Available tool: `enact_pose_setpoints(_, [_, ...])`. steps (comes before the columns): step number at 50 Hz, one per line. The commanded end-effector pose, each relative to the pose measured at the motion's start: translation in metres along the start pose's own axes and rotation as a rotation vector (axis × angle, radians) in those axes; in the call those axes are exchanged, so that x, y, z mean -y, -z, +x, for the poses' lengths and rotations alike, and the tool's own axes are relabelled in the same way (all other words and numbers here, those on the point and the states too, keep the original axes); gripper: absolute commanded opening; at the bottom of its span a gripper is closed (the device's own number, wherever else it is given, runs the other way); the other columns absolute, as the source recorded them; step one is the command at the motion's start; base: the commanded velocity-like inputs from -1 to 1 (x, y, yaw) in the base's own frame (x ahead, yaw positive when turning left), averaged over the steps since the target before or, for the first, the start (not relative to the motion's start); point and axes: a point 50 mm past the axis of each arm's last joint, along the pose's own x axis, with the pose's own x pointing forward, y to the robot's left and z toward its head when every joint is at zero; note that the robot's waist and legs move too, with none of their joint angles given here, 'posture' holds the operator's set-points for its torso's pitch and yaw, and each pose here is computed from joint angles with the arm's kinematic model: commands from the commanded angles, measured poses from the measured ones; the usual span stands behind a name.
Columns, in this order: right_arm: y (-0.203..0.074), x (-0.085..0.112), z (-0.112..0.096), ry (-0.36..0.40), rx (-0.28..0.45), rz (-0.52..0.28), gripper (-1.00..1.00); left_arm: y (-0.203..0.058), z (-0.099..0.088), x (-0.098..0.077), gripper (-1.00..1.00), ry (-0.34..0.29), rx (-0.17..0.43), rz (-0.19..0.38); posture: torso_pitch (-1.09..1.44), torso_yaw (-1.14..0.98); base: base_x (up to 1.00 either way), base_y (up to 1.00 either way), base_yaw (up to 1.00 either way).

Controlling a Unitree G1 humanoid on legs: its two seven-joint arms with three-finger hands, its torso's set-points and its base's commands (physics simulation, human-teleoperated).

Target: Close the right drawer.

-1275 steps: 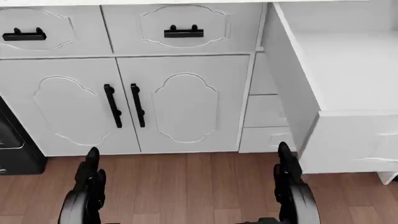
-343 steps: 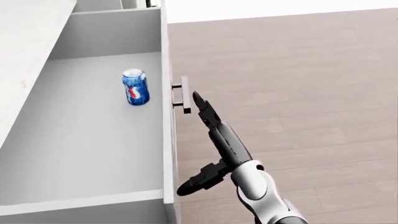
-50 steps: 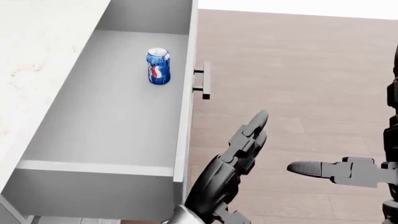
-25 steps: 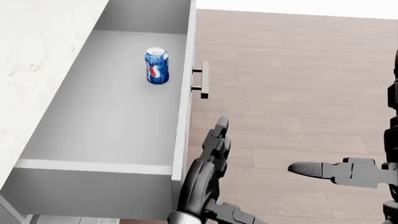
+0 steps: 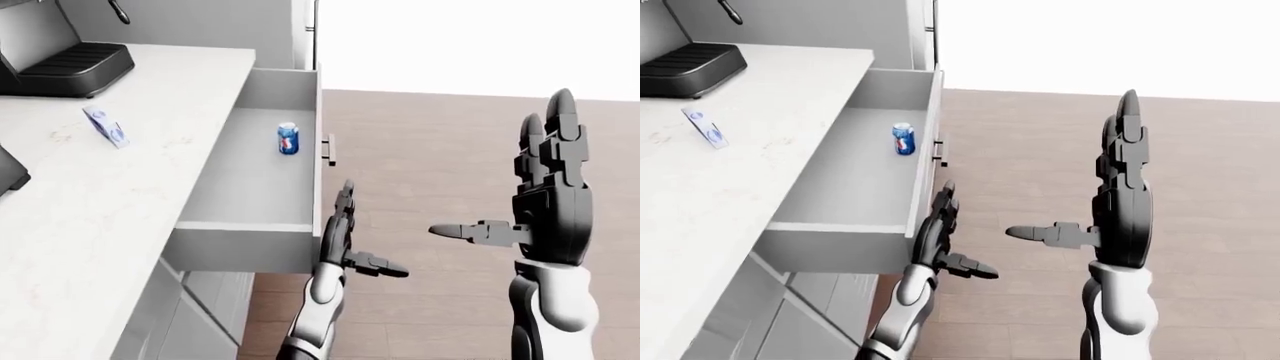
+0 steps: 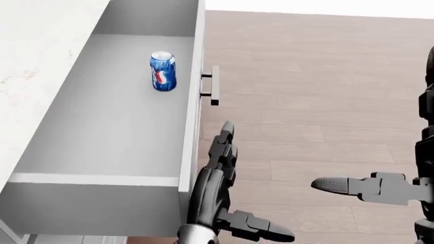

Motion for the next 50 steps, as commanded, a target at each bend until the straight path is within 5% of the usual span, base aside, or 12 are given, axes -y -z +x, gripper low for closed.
enact_pose_setpoints(1, [-0.014,0.002,0.003,0.009,0.078,-0.007,1.00,-0.015,0.004,-0.002,1.00,-0.021,0.078,-0.011,0.00,0.00,0.00,0.00,0.00])
enact_pose_setpoints(50, [-0.010,0.001,0.003,0.003,0.073,-0.009,1.00,-0.027,0.003,-0.051,1.00,-0.406,0.149,-0.023,0.00,0.00,0.00,0.00,0.00])
